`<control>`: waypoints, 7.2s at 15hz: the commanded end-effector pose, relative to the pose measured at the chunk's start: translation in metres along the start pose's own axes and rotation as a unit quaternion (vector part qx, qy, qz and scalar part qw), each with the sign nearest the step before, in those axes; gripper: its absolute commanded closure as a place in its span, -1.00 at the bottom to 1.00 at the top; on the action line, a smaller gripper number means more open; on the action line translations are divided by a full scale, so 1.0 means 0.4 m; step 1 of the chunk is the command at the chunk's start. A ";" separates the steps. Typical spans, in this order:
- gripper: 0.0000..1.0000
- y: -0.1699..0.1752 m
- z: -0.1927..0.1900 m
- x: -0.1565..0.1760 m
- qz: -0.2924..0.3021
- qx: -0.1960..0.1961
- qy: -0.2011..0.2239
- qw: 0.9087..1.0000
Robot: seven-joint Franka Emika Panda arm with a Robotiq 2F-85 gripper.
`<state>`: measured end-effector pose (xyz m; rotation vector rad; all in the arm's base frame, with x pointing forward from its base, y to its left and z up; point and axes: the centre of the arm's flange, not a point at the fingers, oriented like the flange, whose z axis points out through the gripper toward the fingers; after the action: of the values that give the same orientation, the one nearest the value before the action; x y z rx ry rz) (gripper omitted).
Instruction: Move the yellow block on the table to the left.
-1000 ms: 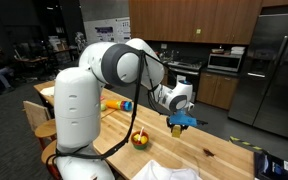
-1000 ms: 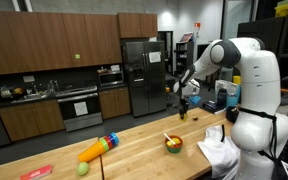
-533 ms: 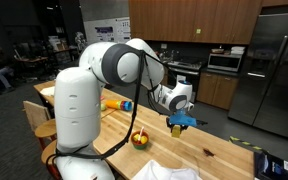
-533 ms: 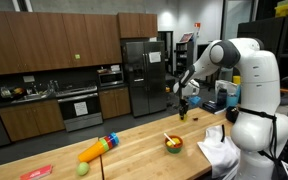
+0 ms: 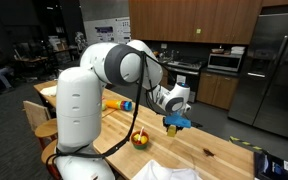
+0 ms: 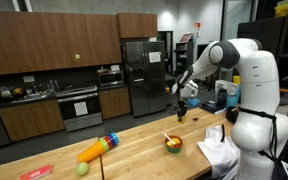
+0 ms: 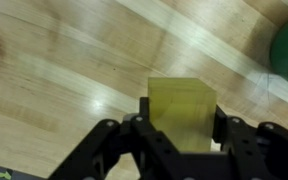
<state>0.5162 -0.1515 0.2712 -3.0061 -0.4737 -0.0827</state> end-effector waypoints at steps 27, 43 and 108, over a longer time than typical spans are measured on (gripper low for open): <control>0.42 -0.292 0.231 0.265 0.167 0.021 0.130 0.977; 0.42 -0.199 0.172 0.296 0.183 -0.043 0.017 0.982; -1.00 -0.588 0.255 0.461 -0.056 -0.146 -0.029 0.987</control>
<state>0.6215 0.1335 0.2003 -3.2171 -0.6076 -0.0591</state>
